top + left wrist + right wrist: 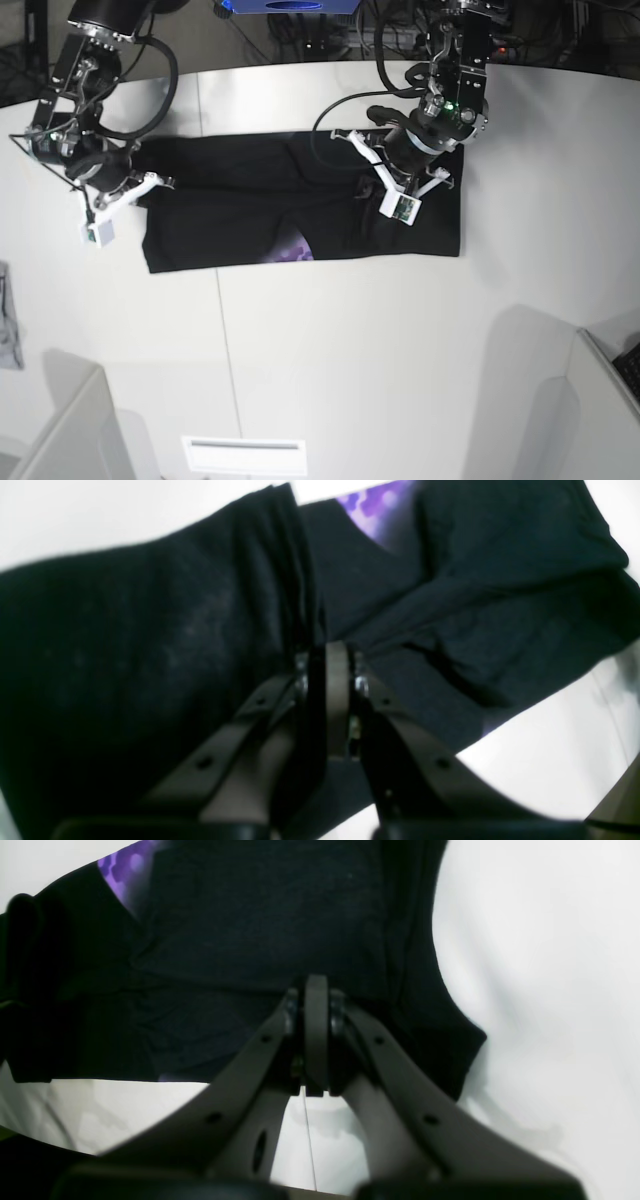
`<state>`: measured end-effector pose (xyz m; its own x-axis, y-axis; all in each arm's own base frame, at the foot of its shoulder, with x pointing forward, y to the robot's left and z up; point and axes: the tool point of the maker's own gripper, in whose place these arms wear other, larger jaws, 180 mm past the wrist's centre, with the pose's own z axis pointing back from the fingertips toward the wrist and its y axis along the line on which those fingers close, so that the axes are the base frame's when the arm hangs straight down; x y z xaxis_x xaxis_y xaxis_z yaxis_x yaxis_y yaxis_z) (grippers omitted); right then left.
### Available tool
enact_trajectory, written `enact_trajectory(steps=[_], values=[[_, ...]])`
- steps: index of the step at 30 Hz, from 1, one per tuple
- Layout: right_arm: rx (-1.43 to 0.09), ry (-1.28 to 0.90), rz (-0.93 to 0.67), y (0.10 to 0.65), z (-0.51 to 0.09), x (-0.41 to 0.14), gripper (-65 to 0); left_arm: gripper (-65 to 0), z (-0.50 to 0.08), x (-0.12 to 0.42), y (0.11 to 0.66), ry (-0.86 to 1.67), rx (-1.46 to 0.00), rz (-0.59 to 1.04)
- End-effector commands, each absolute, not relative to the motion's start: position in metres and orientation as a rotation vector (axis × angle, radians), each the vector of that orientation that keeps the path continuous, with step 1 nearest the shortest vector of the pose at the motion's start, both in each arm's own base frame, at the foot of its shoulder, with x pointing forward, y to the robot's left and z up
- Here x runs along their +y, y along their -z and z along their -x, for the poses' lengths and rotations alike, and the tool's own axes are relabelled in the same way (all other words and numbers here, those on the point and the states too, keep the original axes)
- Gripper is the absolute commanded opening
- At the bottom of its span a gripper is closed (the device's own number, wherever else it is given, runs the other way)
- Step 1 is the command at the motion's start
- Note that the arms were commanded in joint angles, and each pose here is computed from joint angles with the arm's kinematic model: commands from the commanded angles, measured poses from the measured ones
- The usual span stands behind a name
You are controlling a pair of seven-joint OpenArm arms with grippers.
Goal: Fold the T-shirt properly
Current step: 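Press the folded end flat with the left gripper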
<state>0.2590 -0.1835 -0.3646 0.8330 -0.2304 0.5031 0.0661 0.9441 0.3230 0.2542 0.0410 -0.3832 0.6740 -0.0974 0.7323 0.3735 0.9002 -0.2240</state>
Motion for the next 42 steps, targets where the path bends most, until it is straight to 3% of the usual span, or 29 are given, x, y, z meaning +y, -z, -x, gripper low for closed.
enact_trajectory(steps=[1,42], values=[[-0.609,0.151,-0.294,0.355,-0.267,-0.188,-65.0,-65.0,-0.261,0.033,0.373,0.277,-0.833,0.403],[-0.608,0.150,-0.295,0.355,-0.266,-0.187,-65.0,-65.0,-0.278,0.015,0.361,0.255,-0.871,0.446]])
